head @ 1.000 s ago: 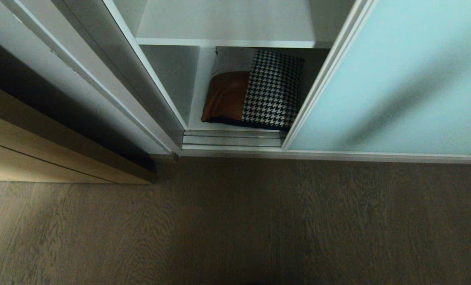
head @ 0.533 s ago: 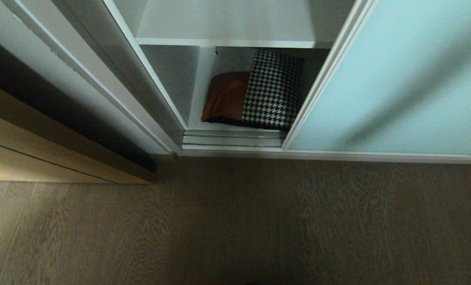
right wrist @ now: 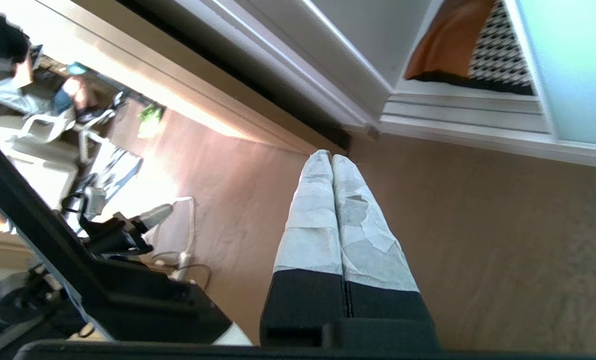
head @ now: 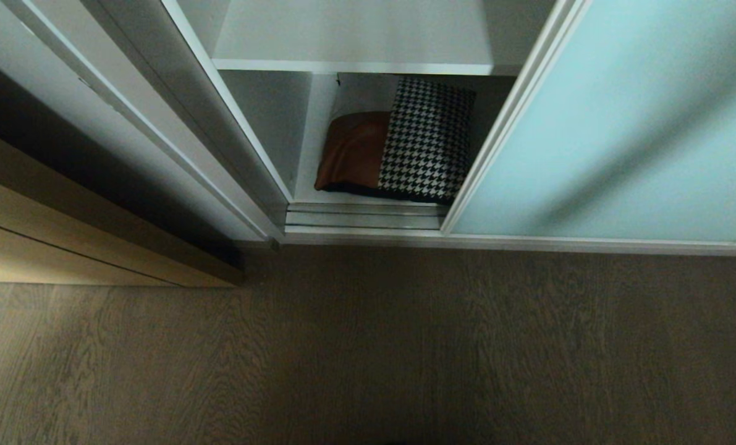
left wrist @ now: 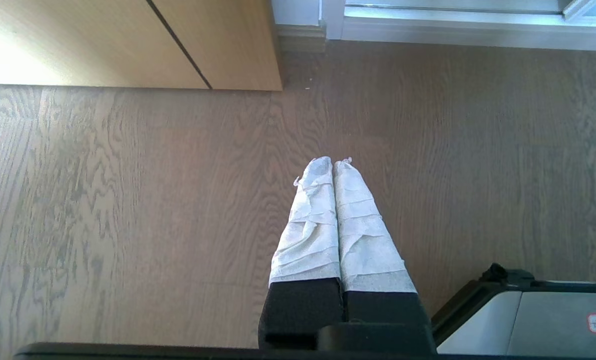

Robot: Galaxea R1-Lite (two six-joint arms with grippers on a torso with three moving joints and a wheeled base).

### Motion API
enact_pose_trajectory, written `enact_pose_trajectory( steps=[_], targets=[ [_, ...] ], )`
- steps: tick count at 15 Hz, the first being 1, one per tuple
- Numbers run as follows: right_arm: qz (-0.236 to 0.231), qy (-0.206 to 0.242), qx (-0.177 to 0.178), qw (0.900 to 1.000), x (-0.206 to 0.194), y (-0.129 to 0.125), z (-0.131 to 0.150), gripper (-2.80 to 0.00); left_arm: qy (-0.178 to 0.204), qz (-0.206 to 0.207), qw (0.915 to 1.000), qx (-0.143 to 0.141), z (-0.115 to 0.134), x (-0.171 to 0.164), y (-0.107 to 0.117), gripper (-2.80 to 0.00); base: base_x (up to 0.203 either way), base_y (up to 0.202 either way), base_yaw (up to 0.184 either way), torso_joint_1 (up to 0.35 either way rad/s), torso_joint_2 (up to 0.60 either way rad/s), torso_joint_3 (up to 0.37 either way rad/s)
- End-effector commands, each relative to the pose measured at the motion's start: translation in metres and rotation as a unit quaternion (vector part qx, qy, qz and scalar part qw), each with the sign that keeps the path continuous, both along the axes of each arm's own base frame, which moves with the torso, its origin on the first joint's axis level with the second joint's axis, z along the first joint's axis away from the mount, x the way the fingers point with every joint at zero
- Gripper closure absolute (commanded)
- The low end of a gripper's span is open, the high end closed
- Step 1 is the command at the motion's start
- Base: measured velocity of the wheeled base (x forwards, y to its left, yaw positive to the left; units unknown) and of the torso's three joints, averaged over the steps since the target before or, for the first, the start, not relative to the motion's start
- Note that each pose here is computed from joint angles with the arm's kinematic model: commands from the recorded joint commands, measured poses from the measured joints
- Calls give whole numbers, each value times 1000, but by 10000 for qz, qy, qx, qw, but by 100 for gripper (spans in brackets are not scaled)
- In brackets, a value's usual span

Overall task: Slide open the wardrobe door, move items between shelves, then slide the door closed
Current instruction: Open the door

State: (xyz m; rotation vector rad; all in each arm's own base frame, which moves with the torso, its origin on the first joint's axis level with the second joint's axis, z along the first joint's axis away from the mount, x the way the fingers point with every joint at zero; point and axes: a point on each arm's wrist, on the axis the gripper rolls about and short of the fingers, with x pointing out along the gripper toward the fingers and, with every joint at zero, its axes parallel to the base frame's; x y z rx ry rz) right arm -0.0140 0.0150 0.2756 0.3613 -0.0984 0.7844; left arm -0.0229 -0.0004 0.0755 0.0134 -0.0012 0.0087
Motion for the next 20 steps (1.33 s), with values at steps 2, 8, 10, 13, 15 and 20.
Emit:
enact_pose_trajectory(
  steps=[2,8,10,13,15,20],
  targets=[
    [356,268,55,9990,24,1,14,0,22,2,10000,2,0,0,0,0,0,0,0,0,0,0],
    [931,469,155,9944,66,3,38,0,22,2,10000,2,0,0,0,0,0,0,0,0,0,0],
    [916,371,155,9950,90,3,42,0,22,2,10000,2,0,0,0,0,0,0,0,0,0,0],
    [908,277,144,9954,102,3,45,0,22,2,10000,2,0,0,0,0,0,0,0,0,0,0],
    [914,154,144,9956,106,3,56,0,22,2,10000,2,0,0,0,0,0,0,0,0,0,0],
    [1606,6,165,9869,106,17,72,0,22,2,10000,2,0,0,0,0,0,0,0,0,0,0]
  ],
)
